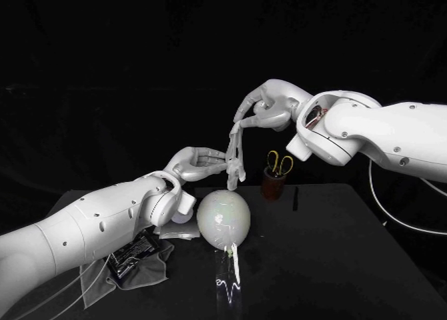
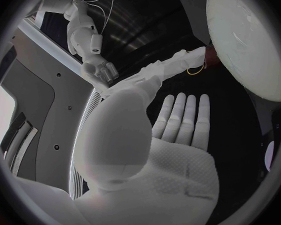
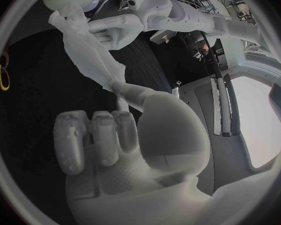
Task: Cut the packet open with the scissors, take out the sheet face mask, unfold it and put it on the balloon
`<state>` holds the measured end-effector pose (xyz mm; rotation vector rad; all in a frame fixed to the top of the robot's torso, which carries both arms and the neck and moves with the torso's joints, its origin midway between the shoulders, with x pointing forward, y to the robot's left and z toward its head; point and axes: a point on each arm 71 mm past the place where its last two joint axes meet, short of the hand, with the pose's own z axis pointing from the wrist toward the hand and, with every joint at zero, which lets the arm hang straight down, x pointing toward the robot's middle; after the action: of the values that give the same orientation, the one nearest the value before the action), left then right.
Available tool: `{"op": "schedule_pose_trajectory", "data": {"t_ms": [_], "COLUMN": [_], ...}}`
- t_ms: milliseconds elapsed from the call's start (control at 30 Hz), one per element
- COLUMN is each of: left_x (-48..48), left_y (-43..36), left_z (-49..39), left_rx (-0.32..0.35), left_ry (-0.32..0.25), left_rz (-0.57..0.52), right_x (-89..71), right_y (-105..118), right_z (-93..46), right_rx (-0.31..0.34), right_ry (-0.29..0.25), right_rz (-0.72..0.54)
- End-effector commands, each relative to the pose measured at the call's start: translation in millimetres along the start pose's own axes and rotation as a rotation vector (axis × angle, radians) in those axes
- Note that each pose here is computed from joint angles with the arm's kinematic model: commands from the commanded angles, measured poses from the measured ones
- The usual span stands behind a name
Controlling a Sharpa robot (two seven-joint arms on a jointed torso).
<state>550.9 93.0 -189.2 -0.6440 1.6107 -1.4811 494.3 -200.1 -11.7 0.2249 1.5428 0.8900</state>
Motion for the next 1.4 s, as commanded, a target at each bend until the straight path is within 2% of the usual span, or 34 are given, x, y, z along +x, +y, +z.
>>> {"op": "schedule_pose_trajectory", "data": {"t_ms": [33, 200, 767, 1400], "left_x": [3.7, 6.2, 6.8, 11.4], "left_y": [-4.3, -6.5, -8.8, -9.1], "left_z": [-1.3, -3.2, -4.5, -0.3], "left_rx": [0.032, 0.053, 0.086, 0.074], "left_ry": [0.015, 0.048, 0.077, 0.068], "left_rz": [-0.031, -0.041, -0.062, -0.061], "right_x": [0.3, 1.1, -0.2, 1.8], "right_y": [4.7, 5.6, 2.4, 2.1], "right_z": [0.0, 0.9, 4.6, 4.6], "right_rx": [-0.031, -0.034, -0.023, -0.023], "right_ry": [-0.012, -0.012, -0.018, -0.014], "right_rz": [0.001, 0.001, 0.000, 0.001]}}
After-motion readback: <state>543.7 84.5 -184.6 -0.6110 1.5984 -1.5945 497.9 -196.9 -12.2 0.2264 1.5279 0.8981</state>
